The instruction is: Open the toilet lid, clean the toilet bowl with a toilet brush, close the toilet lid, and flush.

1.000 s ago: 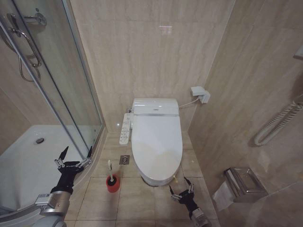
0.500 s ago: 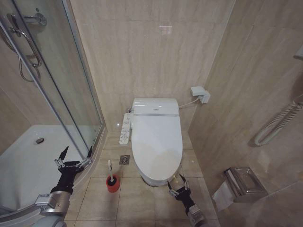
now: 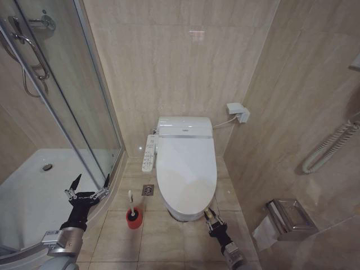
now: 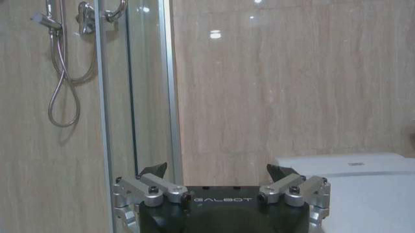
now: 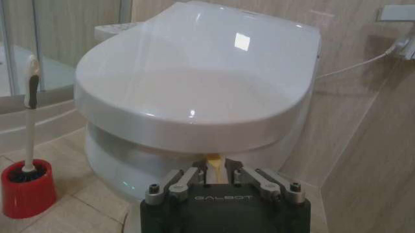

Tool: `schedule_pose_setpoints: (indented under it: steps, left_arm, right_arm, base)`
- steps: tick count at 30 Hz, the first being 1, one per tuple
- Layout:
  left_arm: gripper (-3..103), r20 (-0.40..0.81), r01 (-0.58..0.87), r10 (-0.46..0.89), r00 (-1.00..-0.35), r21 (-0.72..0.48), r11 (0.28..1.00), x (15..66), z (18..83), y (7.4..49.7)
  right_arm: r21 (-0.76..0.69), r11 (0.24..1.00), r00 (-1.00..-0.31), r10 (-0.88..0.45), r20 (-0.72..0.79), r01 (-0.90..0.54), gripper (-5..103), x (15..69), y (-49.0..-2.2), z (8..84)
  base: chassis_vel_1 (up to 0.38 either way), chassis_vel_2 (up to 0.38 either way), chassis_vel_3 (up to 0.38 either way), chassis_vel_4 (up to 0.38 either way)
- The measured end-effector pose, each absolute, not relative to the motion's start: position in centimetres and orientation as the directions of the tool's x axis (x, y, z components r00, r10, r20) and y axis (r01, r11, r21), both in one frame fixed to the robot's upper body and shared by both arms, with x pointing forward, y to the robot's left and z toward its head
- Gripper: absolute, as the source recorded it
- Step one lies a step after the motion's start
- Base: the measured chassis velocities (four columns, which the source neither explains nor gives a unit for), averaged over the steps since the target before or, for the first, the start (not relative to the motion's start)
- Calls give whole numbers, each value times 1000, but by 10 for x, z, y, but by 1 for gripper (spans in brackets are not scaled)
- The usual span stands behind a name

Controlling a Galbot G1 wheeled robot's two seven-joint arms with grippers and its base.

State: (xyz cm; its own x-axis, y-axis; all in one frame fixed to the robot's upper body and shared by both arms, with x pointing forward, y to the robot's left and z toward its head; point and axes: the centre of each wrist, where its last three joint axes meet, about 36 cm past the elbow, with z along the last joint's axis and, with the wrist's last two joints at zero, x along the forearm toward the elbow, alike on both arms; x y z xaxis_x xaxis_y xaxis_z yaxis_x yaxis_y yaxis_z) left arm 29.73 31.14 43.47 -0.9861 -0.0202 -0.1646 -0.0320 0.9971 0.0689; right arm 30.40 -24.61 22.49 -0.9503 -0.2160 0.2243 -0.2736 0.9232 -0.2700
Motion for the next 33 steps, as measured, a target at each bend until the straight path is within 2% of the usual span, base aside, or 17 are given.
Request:
schedule_pose_setpoints:
  steps: [3,4,10,11,33]
  left_arm:
    - [100,-165,-32,-20,-986,69,997,297,435,311]
    - [100,-165,-32,-20,-986,69,997,297,435,311]
    - [100,-165,-32,-20,-986,69,997,297,435,311]
    - [100,-165,-32,-20,-986,69,997,297,435,311]
    - [100,-165,-32,-20,-986,69,997,297,435,311]
  right_arm:
    - [-268,924,-950,-215,226,-273,34,304,-246,224]
    - [-265,925,-950,-215,226,-272,7,304,-247,224]
    - [-248,935,-954,-201,223,-255,7,304,-248,223]
    - [-245,937,-956,-196,218,-248,0,303,-250,224]
    - [-174,985,-999,0,36,-7,0,323,-253,276]
  base:
    - [0,0,0,0]
    - [0,0,0,0]
    - [0,0,0,0]
    - [0,0,0,0]
    - [0,0,0,0]
